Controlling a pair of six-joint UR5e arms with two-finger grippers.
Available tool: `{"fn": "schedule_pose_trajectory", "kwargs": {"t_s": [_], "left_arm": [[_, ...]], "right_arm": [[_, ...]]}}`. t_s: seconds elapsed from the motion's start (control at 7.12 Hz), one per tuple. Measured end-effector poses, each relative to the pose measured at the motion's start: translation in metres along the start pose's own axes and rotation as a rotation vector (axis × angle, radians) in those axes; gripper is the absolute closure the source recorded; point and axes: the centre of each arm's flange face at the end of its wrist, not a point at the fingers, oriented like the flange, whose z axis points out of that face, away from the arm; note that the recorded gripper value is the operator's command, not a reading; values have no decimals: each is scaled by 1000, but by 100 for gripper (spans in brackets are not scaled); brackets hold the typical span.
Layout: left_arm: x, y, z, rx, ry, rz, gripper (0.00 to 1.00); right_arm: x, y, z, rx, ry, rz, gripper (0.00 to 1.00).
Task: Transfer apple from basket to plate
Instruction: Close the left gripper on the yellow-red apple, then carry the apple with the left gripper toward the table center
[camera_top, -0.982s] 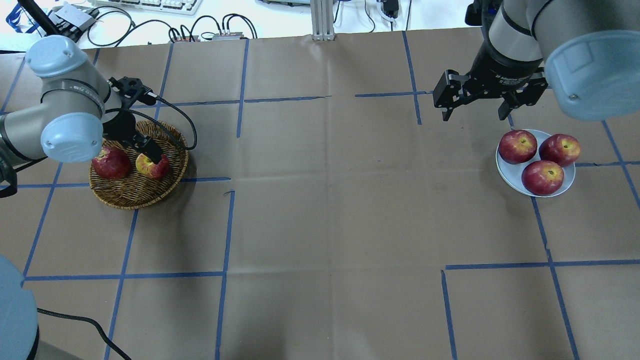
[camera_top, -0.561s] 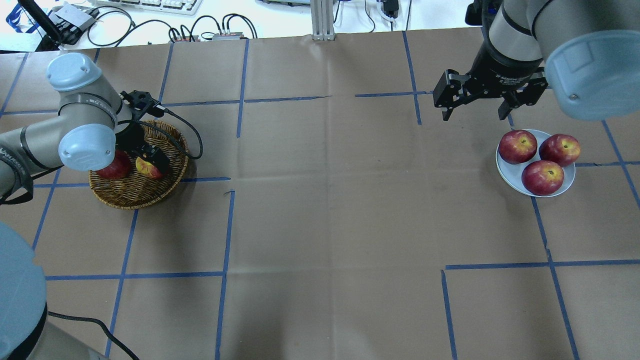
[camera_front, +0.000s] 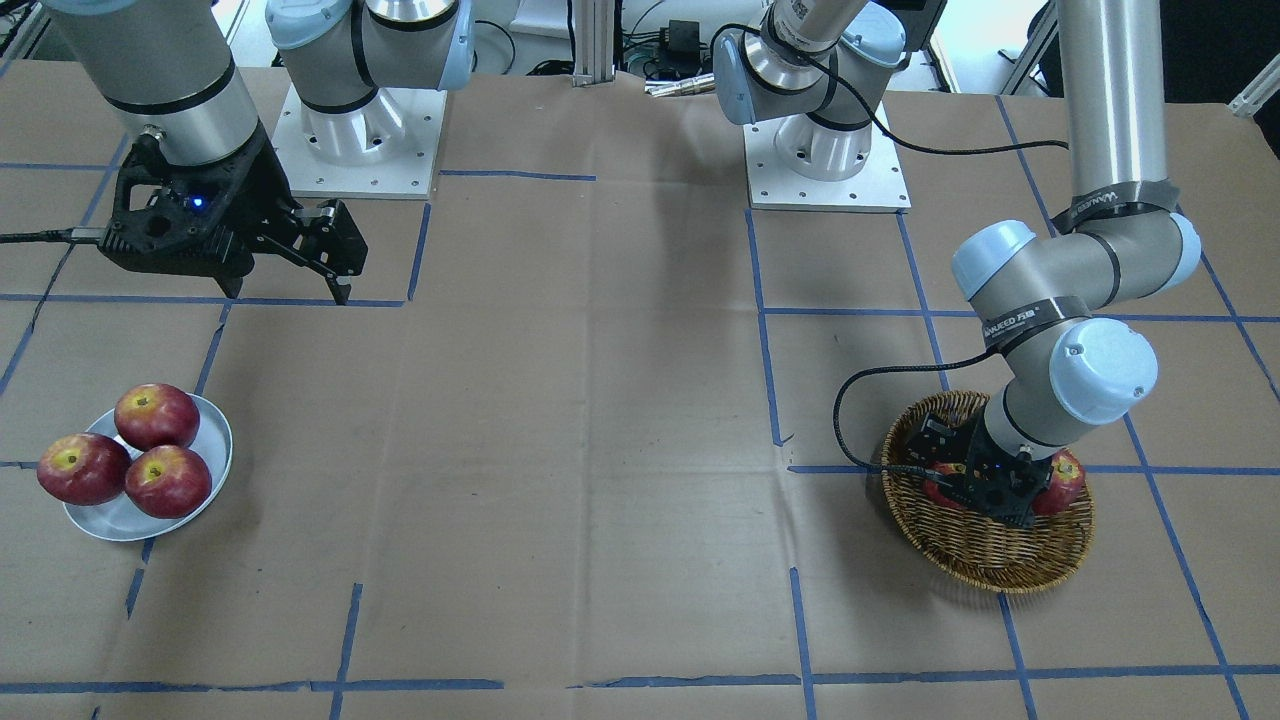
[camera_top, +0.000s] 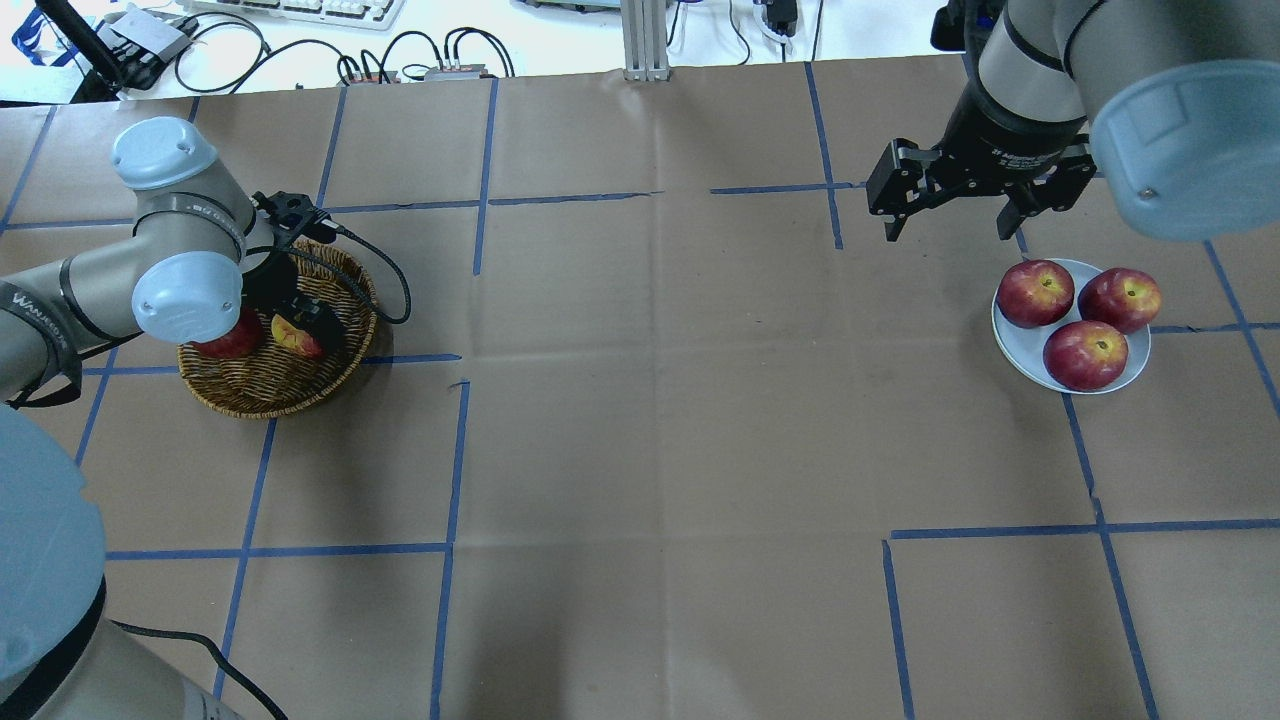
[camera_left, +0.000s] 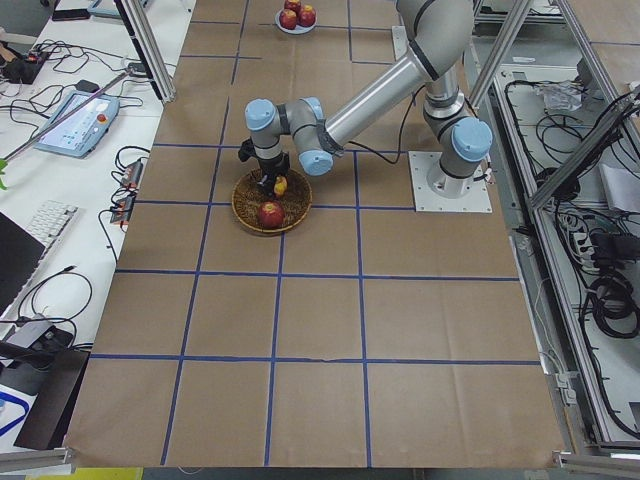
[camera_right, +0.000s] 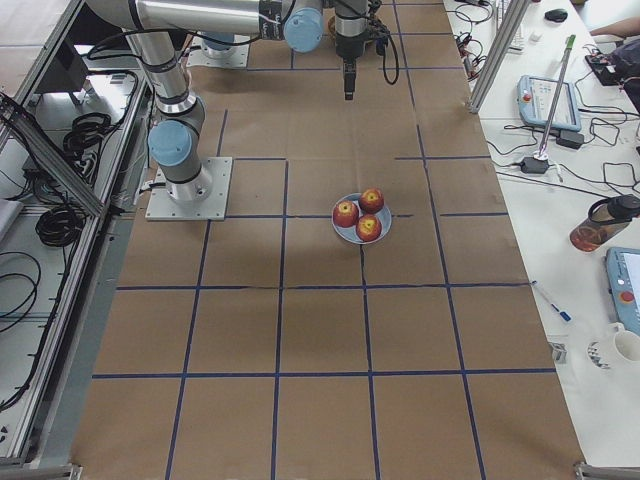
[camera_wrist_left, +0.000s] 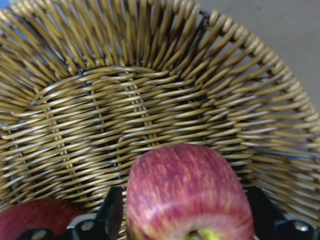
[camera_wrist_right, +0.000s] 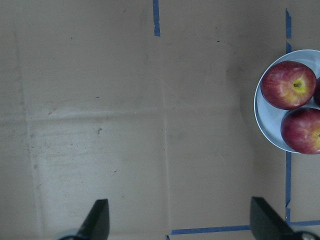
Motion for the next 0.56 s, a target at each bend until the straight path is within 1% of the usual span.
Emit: {"fn": "schedule_pose_trajectory", "kwargs": {"t_s": [0.28,0.42,0.56], "left_arm": [[1,-4,-14,14,-15,-8,58],[5,-9,-29,17,-18,-29,57],[16,-14,-49,16,-5,-78,55]], "right_arm": [[0,0,0,0,0,0,0],[0,0,0,0,0,0,0],[0,0,0,0,0,0,0]]}}
